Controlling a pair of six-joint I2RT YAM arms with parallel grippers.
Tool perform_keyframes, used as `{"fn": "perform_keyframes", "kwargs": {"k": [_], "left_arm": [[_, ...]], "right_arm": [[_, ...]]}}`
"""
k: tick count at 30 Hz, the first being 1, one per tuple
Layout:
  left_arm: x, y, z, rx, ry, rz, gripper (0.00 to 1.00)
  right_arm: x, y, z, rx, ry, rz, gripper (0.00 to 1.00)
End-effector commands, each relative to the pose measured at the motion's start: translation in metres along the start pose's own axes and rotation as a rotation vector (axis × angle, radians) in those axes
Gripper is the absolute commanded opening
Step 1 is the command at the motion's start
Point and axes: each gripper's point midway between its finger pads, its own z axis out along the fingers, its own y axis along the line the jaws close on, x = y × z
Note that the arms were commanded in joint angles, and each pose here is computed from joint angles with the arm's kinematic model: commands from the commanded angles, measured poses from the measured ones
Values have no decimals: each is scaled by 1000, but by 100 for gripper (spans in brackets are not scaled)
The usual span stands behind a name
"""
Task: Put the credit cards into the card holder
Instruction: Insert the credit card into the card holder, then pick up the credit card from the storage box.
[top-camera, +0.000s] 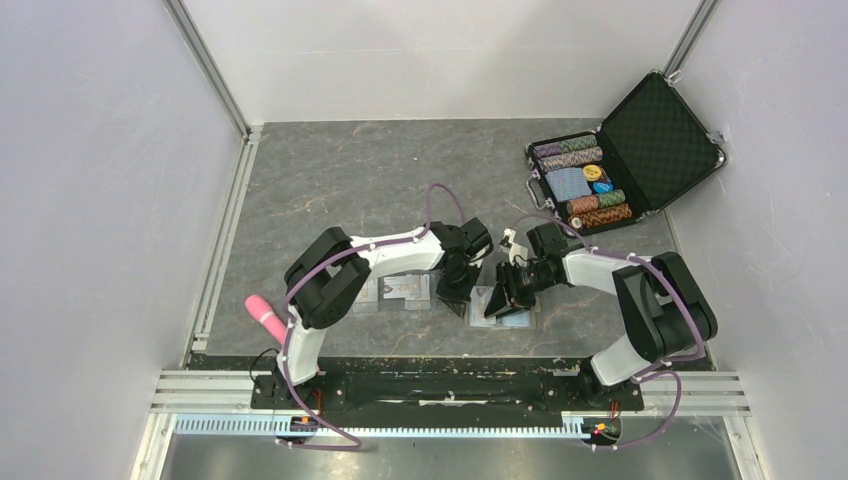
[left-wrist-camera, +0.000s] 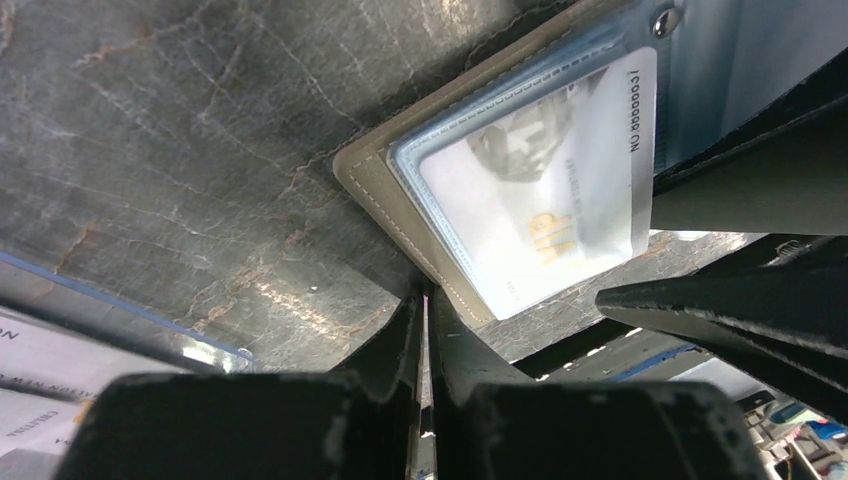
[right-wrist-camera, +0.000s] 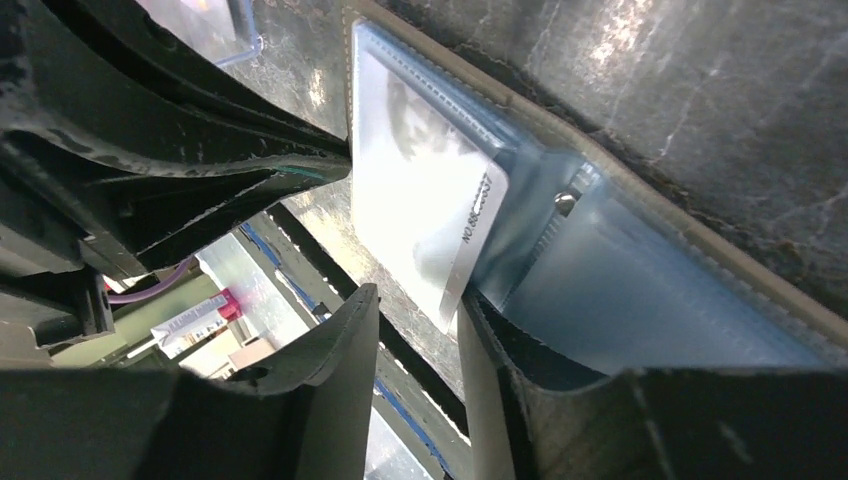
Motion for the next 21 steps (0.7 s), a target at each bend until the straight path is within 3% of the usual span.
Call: {"fn": "perform_keyframes", "kwargs": {"k": [1,9,16,21], "left_arm": [[-18,-1,-20,-52,-124,60,14],[-48,-14,-84,-24,-381,38,40],[-53,-14,-122,109,-516,-38,48],[-46,11,-132,228,-565,-180,50]], "right_arm": [[-17,8,-9,33,-54,-53,40],[-31,20,-24,58,-94,-93,64],[-39,22,-35,107,-125,-130,79],[-48,26,-43,142,-148,-157,82]]}}
